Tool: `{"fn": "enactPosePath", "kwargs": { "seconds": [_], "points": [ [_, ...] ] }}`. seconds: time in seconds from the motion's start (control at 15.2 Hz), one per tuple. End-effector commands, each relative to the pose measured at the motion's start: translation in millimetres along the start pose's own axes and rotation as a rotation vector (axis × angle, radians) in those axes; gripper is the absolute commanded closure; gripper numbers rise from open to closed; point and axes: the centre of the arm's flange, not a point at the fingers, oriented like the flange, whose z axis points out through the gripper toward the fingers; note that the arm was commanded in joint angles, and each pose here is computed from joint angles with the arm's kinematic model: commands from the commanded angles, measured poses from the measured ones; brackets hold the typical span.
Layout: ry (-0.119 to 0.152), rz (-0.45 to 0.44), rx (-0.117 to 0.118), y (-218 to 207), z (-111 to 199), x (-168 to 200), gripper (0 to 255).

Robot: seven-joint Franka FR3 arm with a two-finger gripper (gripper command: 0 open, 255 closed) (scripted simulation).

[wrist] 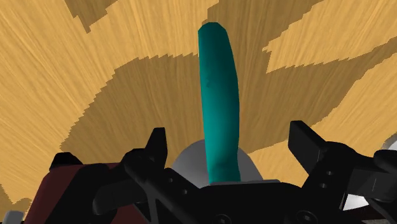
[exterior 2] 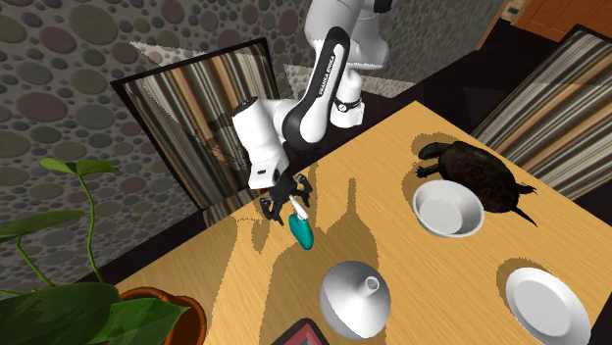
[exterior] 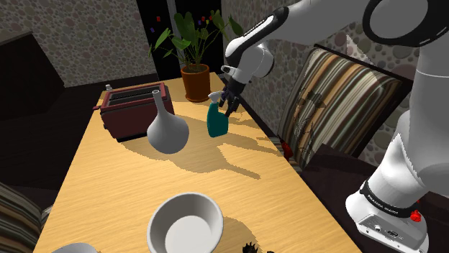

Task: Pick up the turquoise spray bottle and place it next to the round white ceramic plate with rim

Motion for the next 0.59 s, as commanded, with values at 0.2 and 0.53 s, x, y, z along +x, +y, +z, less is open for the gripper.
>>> {"fn": "enactPosePath", "kwargs": {
  "seconds": [0.2, 0.53],
  "points": [
    [0.002, -0.003, 0.0, 1.7, 29.1, 0.6, 0],
    [0.002, -0.003, 0.0, 1.7, 29.1, 0.6, 0]
  ]
}}
